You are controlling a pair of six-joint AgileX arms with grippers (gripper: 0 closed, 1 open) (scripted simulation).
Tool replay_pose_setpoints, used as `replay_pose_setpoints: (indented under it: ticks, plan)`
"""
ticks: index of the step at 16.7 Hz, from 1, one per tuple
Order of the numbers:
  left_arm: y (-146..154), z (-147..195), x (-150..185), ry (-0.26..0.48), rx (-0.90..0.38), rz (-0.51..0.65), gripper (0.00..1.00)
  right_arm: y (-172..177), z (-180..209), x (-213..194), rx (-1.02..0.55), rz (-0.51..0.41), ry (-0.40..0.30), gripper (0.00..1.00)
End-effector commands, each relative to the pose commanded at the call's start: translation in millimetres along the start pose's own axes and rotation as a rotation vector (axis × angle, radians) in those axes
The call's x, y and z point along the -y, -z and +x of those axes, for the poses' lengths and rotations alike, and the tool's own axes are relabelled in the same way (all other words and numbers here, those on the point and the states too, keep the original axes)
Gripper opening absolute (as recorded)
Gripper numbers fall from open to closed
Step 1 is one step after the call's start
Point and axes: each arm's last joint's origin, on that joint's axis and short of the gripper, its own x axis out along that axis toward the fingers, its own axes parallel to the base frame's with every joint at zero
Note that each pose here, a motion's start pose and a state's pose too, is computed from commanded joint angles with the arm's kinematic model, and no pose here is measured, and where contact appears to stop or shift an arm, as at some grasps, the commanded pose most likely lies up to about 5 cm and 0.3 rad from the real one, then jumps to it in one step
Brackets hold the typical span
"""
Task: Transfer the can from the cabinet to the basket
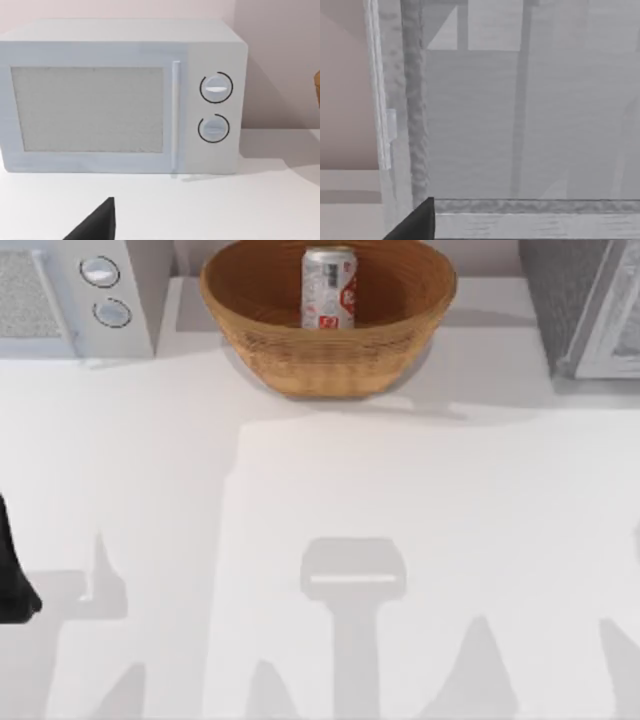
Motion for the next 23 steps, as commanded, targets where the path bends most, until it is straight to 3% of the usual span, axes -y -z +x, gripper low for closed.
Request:
replay_pose_setpoints:
  ticks: [5,10,19,23]
  plan:
    - [0.0,0.0,0.0,0.000,0.000,0.000,1.00,10.3,21.1,67.5,-0.027,0.009,-0.002,1.00]
    - [0.0,0.0,0.0,0.000,0.000,0.000,1.00,35.7,16.0,125.1,-0.038,0.020,-0.016,1.00]
    - [0.0,0.0,0.0,0.000,0.000,0.000,1.00,45.6,11.4,140.0,-0.040,0.023,-0.032,1.00]
    - [0.0,0.0,0.0,0.000,0.000,0.000,1.00,27.6,21.8,157.8,-0.036,0.015,-0.035,1.00]
